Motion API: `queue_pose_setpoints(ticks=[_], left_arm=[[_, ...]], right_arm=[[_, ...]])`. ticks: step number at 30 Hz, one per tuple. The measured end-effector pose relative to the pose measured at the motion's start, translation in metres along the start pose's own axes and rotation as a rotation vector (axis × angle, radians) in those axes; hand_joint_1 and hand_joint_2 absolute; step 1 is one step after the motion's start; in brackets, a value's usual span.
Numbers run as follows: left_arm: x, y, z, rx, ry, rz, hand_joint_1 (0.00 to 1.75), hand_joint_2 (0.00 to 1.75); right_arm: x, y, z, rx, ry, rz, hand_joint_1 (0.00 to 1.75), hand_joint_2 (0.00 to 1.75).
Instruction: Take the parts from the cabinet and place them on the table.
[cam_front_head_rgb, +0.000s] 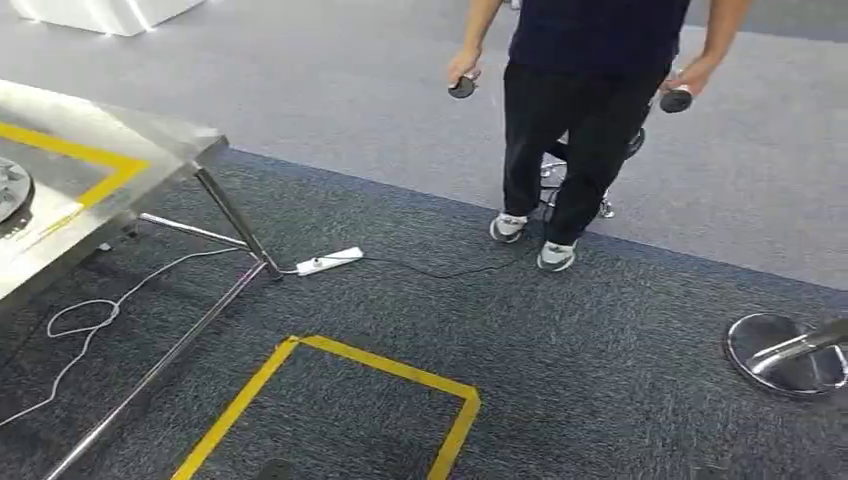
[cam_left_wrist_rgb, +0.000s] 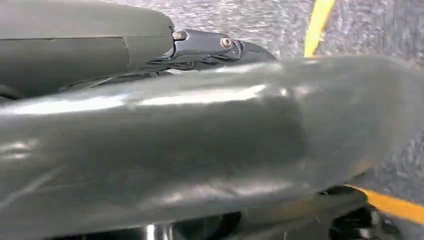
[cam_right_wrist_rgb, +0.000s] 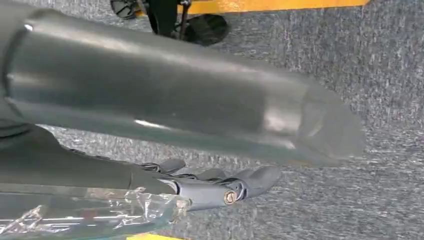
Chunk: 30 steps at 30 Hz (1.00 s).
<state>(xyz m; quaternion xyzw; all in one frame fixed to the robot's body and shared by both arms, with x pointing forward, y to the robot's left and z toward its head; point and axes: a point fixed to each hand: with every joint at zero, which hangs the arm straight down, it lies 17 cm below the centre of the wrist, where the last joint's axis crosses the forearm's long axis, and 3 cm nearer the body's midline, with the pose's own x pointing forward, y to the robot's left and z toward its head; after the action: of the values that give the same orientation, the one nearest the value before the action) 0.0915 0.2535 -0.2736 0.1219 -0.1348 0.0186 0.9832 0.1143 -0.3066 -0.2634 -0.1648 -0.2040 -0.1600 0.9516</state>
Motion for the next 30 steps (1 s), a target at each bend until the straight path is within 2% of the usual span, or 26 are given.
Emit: queue_pose_setpoints(ticks=[3, 7, 11, 17, 30], left_arm=[[-0.003, -0.009, 0.002, -0.051, 0.02, 0.055, 0.0, 0.0], [-0.008, -0.032, 0.009, -0.208, 0.046, 0.118, 0.0, 0.0], [-0.01, -0.037, 0.011, -0.254, 0.045, 0.119, 0.0, 0.0], [-0.011, -0.024, 0.006, -0.217, 0.071, 0.116, 0.0, 0.0], [-0.012, -0.023, 0.006, -0.214, 0.075, 0.12, 0.0, 0.0]], right_arm=[[-0.011, 0.015, 0.005, 0.081, 0.039, 0.019, 0.0, 0.0], [-0.021, 0.048, 0.016, 0.247, 0.083, 0.063, 0.0, 0.0], [-0.049, 0.066, 0.032, 0.37, 0.229, 0.08, 0.0, 0.0], [-0.063, 0.074, 0.041, 0.417, 0.322, 0.093, 0.0, 0.0], [-0.063, 0.075, 0.041, 0.422, 0.325, 0.093, 0.0, 0.0]])
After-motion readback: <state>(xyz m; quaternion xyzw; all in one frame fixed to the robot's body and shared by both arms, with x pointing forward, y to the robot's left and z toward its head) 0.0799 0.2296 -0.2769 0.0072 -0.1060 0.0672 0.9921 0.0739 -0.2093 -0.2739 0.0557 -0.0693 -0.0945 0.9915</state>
